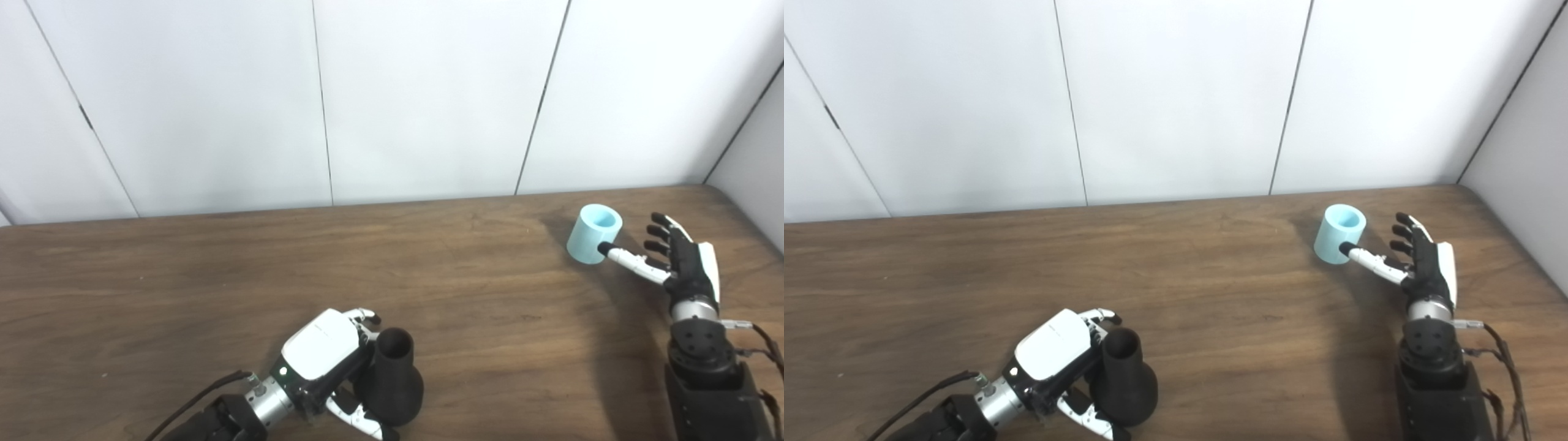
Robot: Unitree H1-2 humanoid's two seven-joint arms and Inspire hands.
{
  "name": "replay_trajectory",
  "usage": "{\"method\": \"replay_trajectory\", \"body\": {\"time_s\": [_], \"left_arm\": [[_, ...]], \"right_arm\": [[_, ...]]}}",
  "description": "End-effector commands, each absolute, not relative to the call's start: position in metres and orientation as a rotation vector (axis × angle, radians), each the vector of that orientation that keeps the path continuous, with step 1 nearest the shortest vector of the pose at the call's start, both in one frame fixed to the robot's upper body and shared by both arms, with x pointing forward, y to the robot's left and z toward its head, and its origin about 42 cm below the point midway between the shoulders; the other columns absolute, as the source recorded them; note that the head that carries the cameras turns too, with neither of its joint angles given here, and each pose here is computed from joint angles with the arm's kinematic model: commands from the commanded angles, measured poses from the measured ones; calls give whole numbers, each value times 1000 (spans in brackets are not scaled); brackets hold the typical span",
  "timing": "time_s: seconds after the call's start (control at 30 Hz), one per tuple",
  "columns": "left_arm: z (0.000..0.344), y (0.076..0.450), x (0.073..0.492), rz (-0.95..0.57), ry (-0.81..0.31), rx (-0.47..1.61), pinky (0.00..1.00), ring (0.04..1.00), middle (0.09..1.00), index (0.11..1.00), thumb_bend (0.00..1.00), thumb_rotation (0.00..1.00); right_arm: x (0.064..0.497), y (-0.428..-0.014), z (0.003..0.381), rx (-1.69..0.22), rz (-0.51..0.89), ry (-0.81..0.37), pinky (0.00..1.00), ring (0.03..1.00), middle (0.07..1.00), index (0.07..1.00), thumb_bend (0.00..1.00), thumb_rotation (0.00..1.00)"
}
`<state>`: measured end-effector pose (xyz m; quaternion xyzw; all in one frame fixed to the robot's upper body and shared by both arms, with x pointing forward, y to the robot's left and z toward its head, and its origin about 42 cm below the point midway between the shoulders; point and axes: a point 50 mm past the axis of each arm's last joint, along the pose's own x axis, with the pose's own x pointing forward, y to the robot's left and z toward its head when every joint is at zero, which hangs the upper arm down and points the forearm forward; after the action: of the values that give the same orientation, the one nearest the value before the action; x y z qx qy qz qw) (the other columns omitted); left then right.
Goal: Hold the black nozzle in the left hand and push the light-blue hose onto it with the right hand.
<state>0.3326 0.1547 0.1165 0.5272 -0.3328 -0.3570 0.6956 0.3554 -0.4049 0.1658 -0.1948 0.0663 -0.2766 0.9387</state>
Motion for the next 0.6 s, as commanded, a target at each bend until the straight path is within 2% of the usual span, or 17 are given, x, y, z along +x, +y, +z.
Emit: {"method": "replay_trajectory", "body": {"time_s": [0.0, 0.07, 0.17, 0.4, 0.57], "left_arm": [[72, 146, 289, -1074, -635, 1253, 778, 530, 471, 498, 524, 0], [73, 145, 287, -1079, -634, 1245, 784, 535, 471, 496, 524, 0], [72, 144, 286, -1088, -631, 1238, 770, 527, 478, 488, 524, 0], [70, 144, 283, -1081, -618, 1229, 767, 526, 476, 492, 524, 0], [69, 145, 283, -1079, -610, 1227, 771, 524, 473, 495, 524, 0]], "right_arm": [[373, -401, 191, -388, -530, 28, 667, 795, 843, 860, 965, 318], [376, -400, 190, -391, -519, 35, 701, 829, 875, 890, 974, 326], [378, -399, 190, -415, -516, 40, 747, 843, 876, 896, 980, 343], [384, -390, 192, -428, -486, 22, 719, 819, 854, 876, 969, 326], [390, -383, 190, -464, -480, 0, 711, 812, 845, 847, 1000, 307]]}}
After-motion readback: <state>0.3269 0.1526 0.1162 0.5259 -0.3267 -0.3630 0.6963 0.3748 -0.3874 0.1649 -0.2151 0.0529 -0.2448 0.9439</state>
